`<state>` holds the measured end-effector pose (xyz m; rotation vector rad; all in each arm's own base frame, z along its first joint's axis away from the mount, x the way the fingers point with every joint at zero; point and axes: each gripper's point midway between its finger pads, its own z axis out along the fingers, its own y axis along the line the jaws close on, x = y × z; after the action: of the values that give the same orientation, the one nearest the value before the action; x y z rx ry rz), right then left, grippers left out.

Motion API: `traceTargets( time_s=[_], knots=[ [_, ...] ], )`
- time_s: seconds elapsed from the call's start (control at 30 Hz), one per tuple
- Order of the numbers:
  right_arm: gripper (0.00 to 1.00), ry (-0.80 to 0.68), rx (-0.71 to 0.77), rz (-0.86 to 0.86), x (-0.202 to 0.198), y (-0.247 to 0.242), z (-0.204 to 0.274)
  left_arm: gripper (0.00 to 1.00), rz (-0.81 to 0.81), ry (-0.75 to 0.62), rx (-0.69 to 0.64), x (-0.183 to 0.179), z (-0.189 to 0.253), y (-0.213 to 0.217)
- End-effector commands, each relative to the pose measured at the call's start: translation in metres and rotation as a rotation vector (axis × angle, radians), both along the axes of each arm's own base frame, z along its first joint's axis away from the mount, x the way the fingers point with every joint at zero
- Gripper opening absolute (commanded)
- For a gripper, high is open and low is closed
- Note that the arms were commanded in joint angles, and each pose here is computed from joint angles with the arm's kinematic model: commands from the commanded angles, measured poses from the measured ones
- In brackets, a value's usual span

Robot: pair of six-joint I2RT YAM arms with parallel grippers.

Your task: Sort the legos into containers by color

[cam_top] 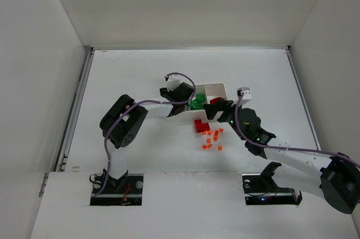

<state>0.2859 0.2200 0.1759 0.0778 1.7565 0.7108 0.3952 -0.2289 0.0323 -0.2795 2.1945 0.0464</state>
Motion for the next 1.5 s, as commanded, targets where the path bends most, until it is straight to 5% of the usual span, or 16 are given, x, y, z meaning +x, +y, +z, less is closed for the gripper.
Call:
traceTargets(
  time_s=[0.0, 0.07, 0.23, 0.4, 0.77, 1.17, 1.47],
  knots=[
    [0.94, -0.083, 0.058, 0.015, -0.003, 0.001, 0.026, 0.6, 0.043, 0.004, 0.0, 0.003, -0.012, 0.007],
    [0.94, -0.084, 0.063, 0.014, -0.004, 0.0, 0.027, 0.58, 0.046, 0.022, -0.015, 0.003, -0.018, 0.007],
    [0.94, -0.08, 0.06, 0.014, -0.004, 0.0, 0.025, 0.27, 0.042, 0.016, -0.044, 0.004, -0.015, 0.008],
    [0.94, -0.075, 0.058, 0.016, -0.004, 0.002, 0.023, 0.12, 0.027, -0.008, -0.055, 0.005, 0.003, 0.005],
    [0.94, -0.063, 0.048, 0.016, -0.002, 0.003, 0.018, 0.05, -0.029, -0.131, -0.144, -0.005, 0.084, -0.006],
    [0.94, -0.065, 0.054, 0.008, -0.001, 0.0, 0.019, 0.03, -0.049, -0.13, -0.192, -0.011, 0.101, -0.009],
    [0.92, -0.093, 0.097, -0.141, 0.004, -0.04, 0.031, 0.04, -0.216, -0.151, -0.347, -0.028, 0.149, -0.077]
  ],
)
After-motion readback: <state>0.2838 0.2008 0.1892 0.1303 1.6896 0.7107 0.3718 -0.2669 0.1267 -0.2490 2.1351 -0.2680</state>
